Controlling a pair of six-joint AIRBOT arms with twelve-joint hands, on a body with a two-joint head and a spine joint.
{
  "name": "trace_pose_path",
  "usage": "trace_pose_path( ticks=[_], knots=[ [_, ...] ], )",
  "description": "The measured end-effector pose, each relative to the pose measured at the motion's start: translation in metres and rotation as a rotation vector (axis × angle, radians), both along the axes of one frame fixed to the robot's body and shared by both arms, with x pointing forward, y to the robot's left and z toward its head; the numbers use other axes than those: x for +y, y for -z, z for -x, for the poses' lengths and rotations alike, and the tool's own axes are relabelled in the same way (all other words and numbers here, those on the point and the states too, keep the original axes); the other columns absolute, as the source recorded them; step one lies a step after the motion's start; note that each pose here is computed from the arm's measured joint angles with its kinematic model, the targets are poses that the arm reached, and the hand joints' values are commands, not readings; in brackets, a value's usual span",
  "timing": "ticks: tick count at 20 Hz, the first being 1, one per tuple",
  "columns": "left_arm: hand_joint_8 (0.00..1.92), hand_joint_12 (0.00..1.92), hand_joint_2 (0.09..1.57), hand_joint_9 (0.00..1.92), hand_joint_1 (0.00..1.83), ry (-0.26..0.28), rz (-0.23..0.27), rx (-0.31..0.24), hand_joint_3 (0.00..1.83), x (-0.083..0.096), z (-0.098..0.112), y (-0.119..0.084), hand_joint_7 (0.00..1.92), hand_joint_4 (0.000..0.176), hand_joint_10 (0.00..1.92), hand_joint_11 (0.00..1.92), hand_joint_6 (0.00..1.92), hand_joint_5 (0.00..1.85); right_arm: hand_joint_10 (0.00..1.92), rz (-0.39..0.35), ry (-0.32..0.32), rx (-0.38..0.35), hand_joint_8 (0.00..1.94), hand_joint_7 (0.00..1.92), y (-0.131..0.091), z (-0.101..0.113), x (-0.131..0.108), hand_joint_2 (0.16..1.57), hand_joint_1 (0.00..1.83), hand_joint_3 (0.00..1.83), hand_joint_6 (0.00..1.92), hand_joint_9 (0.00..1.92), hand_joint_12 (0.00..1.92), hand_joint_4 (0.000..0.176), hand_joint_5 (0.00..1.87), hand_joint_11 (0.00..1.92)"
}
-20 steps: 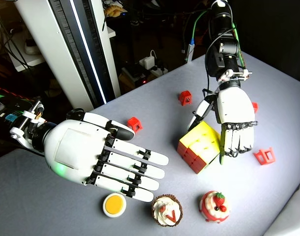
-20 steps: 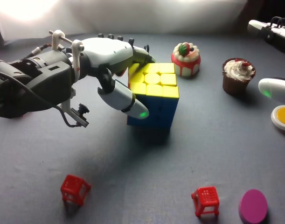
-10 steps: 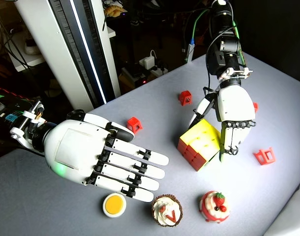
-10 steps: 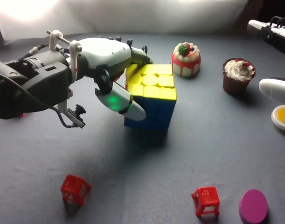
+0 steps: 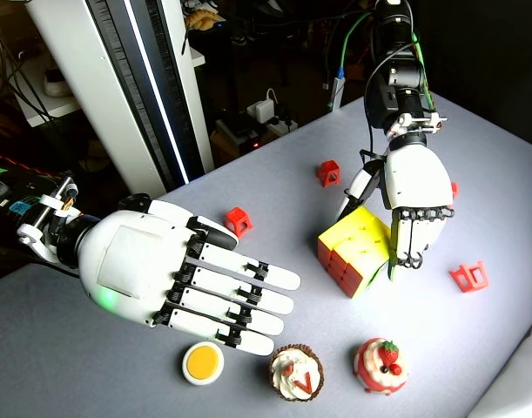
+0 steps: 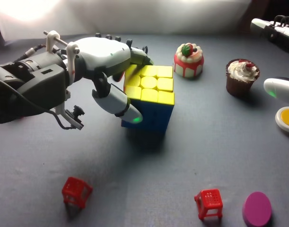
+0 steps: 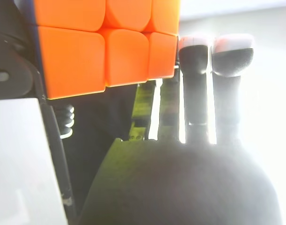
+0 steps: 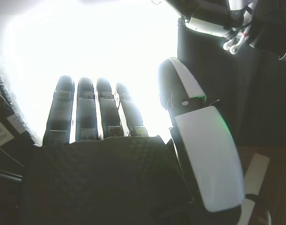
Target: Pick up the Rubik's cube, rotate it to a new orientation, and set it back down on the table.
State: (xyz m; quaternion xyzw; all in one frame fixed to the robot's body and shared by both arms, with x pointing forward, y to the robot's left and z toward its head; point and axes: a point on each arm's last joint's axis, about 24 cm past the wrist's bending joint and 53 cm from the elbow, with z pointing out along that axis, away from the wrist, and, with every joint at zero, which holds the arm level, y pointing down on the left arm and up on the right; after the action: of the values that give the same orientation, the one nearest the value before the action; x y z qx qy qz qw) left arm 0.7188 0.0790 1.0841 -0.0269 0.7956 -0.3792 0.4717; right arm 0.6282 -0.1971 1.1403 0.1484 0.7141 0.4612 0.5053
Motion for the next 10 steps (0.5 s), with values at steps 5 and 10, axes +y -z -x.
trace_pose_path(
  ticks=[5,10],
  knots=[
    [0.0,1.52,1.0,0.08,0.98,-0.003,0.009,0.005,0.0,0.0003,0.0007,0.0011,0.23,0.035,0.41,0.0,0.13,0.27,0.0,-0.001,0.0,-0.001,0.0,0.0,-0.0005,0.0,0.0,1.38,0.61,0.0,0.0,0.0,0.0,0.0,0.0,0.0],
    [0.01,1.17,0.98,0.01,0.85,-0.001,0.006,0.001,0.0,0.0003,0.0007,0.0006,0.1,0.061,0.2,0.0,0.02,0.07,0.0,-0.002,0.001,-0.002,0.0,0.0,-0.0005,-0.0001,-0.0002,1.39,0.62,0.0,0.0,0.0,0.0,0.0,0.0,0.0]
  ],
)
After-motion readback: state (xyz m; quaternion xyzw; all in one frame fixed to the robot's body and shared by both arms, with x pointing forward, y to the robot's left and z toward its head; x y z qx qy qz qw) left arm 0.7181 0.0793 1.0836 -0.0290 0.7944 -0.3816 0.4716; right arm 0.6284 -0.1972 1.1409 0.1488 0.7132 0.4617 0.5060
